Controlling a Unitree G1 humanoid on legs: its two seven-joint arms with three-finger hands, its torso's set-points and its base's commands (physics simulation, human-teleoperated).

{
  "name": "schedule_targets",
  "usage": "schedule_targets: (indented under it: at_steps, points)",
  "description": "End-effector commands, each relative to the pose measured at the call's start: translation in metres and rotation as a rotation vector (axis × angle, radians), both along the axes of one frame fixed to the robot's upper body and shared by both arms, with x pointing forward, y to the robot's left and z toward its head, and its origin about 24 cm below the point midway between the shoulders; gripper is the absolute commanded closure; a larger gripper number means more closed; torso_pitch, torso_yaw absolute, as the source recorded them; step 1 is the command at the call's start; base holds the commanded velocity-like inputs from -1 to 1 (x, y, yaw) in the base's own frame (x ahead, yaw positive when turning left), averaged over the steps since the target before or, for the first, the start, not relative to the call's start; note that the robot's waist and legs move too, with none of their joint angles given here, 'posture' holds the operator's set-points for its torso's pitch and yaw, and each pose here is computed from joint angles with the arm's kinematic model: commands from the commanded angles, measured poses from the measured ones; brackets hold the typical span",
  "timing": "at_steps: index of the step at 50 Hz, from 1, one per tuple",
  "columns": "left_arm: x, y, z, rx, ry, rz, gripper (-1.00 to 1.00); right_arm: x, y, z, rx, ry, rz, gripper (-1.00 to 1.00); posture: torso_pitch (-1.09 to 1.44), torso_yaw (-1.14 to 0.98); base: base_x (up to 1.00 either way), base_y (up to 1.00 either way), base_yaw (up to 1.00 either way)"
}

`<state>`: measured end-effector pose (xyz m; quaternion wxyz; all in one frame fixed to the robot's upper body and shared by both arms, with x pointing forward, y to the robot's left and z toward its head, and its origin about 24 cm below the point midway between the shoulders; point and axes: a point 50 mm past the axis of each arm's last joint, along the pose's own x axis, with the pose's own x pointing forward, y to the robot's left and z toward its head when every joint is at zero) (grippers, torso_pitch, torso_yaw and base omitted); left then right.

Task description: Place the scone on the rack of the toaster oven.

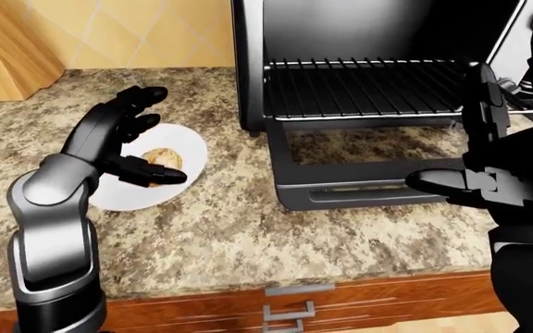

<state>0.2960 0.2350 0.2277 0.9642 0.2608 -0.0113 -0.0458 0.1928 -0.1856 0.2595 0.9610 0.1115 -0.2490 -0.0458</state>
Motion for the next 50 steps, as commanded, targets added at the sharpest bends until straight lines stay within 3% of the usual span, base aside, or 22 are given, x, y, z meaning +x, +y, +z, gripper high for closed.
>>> schedule_targets:
  at_steps: [1, 11, 50]
  points:
    - [-0.004, 0.0, 0.019, 0.028, -0.095, 0.009, -0.58, -0.005, 0.0, 0.007, -0.004, -0.059, -0.001, -1.0, 0.0, 0.0, 0.0, 0.0, 0.0]
    - [-0.003, 0.004, 0.012, 0.018, -0.086, 0.025, -0.47, -0.006, 0.0, 0.013, -0.001, -0.067, 0.004, -1.0, 0.0, 0.0, 0.0, 0.0, 0.0]
    - [0.004, 0.023, -0.022, 0.022, -0.028, 0.066, -0.38, -0.004, 0.001, 0.006, 0.002, -0.054, 0.004, -1.0, 0.0, 0.0, 0.0, 0.0, 0.0]
